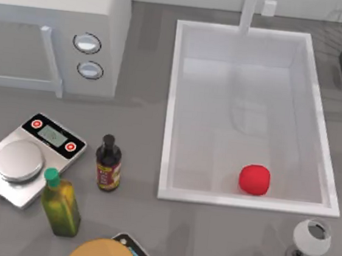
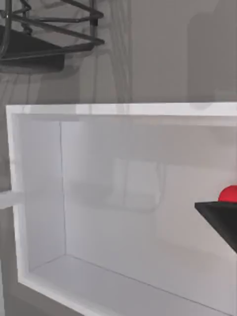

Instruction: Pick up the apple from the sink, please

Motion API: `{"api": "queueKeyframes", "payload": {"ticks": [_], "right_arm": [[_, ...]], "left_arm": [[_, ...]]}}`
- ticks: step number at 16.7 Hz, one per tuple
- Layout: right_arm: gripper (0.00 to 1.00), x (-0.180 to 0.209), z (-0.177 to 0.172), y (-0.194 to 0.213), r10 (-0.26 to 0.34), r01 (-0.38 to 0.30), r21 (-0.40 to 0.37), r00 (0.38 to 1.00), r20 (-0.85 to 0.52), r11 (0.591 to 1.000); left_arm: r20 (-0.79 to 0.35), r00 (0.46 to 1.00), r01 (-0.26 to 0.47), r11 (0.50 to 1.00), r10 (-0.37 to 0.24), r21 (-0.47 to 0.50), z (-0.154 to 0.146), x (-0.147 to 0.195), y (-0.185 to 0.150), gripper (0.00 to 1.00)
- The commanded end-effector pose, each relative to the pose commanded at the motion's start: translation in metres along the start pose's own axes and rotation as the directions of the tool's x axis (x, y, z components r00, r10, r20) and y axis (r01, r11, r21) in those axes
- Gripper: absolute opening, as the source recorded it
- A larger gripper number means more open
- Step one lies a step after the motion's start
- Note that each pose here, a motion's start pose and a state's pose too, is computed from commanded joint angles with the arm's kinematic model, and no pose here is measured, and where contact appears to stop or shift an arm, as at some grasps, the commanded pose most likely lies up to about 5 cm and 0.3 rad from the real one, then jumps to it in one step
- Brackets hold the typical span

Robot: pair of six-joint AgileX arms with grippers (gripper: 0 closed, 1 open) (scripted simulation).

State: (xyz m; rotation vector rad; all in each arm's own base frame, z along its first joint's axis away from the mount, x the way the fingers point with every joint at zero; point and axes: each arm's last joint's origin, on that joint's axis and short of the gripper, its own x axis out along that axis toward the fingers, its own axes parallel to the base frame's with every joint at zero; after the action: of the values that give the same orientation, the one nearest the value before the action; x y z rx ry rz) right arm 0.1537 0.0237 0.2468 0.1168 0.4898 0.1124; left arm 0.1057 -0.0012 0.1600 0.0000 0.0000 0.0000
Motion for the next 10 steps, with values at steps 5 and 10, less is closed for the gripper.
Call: {"api": "queueKeyframes", "payload": {"ticks": [5,10], "right_arm": [[1.00,0.072,0.050,0.037,0.006,0.011,0.039,0.912,-0.409,0.999],[1.00,0.170,0.047,0.084,-0.053,0.081,0.004,0.691,-0.721,0.997]], "left_arm": [[0.000,1.000,0.000,1.000,0.000,0.000,0.000,0.000,0.000,1.00],[0.000,1.000,0.000,1.000,0.000,0.000,0.000,0.000,0.000,1.00]]}}
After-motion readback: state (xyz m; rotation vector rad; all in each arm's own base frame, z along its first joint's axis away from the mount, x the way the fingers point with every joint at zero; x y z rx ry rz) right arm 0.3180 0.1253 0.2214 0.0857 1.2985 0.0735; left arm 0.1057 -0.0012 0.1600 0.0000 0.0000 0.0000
